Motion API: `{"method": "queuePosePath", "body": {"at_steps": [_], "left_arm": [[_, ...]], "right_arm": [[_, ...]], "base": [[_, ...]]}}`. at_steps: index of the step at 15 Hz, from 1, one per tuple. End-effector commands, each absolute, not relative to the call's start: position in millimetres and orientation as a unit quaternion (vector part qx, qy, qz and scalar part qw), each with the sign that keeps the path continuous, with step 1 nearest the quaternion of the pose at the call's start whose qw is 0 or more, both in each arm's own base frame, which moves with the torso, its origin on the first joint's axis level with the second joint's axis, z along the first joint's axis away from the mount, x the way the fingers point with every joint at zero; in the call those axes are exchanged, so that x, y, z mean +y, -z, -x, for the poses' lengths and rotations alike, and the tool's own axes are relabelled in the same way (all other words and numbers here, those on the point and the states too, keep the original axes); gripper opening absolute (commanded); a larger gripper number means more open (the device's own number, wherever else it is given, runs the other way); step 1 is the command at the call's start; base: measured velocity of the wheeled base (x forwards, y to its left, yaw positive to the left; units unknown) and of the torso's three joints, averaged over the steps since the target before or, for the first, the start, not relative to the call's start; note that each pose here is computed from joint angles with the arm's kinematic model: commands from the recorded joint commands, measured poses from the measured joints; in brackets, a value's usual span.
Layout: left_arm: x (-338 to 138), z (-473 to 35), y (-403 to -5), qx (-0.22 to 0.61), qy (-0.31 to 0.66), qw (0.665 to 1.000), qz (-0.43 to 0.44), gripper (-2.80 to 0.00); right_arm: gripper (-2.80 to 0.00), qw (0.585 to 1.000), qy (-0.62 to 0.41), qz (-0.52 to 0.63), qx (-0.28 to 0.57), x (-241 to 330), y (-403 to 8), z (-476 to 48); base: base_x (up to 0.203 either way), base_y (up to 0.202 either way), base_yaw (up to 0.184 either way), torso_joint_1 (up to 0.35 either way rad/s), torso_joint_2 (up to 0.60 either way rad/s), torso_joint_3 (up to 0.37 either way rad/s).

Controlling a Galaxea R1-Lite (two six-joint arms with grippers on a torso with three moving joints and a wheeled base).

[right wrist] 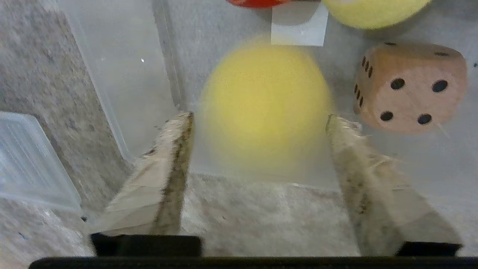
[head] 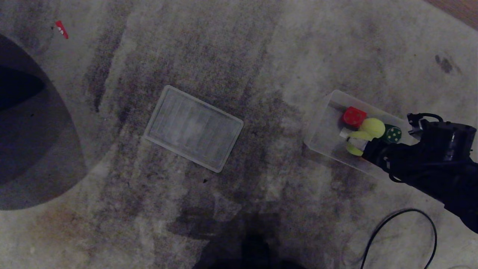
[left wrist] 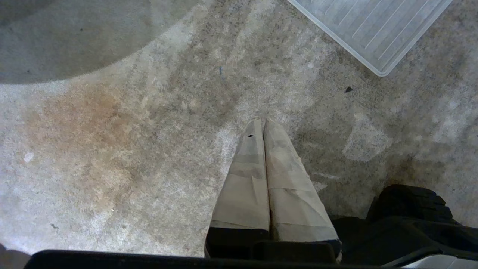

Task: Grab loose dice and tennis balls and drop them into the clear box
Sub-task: Put the ball in the box, then pick up toys out of the box

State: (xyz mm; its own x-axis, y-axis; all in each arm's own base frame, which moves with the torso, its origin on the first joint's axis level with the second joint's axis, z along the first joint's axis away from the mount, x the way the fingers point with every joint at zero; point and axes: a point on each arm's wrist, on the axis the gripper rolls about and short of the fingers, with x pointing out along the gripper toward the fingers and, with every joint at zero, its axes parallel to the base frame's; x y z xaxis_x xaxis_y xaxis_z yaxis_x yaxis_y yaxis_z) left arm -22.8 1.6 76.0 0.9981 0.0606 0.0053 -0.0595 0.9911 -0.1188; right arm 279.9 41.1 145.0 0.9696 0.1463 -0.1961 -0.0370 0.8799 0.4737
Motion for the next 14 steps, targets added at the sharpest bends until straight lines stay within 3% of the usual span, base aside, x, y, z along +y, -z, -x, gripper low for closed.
{"method": "queuePosePath", "body": {"at_steps": [1,5,8,9,14], "left_arm": [[1.7,22.6,-75.7,-0.003,-0.031,0.998,0.060,-2.80],[1.7,22.6,-75.7,-0.003,-0.031,0.998,0.060,-2.80],[1.7,22.6,-75.7,-0.003,-0.031,0.998,0.060,-2.80],[1.7,22.6,-75.7,-0.003,-0.031,0.998,0.060,-2.80],[1.7,22.6,-75.7,-0.003,-0.031,0.998,0.060,-2.80]], "right_arm": [[0.00,0.966,-0.050,-0.229,0.108,39.5,-148.2,-268.5],[0.00,0.973,-0.053,-0.183,0.127,34.8,-140.0,-233.0],[0.00,0.977,-0.058,-0.185,0.087,28.5,-156.7,-198.0],[-2.80,0.978,-0.054,-0.186,0.074,24.2,-162.1,-184.2],[-2.80,0.986,-0.020,-0.129,0.102,6.8,-166.0,-106.0]], "base": [[0.000,0.000,0.000,0.000,0.00,0.000],[0.000,0.000,0.000,0.000,0.00,0.000],[0.000,0.000,0.000,0.000,0.00,0.000],[0.000,0.000,0.000,0.000,0.00,0.000],[0.000,0.000,0.000,0.000,0.00,0.000]]}}
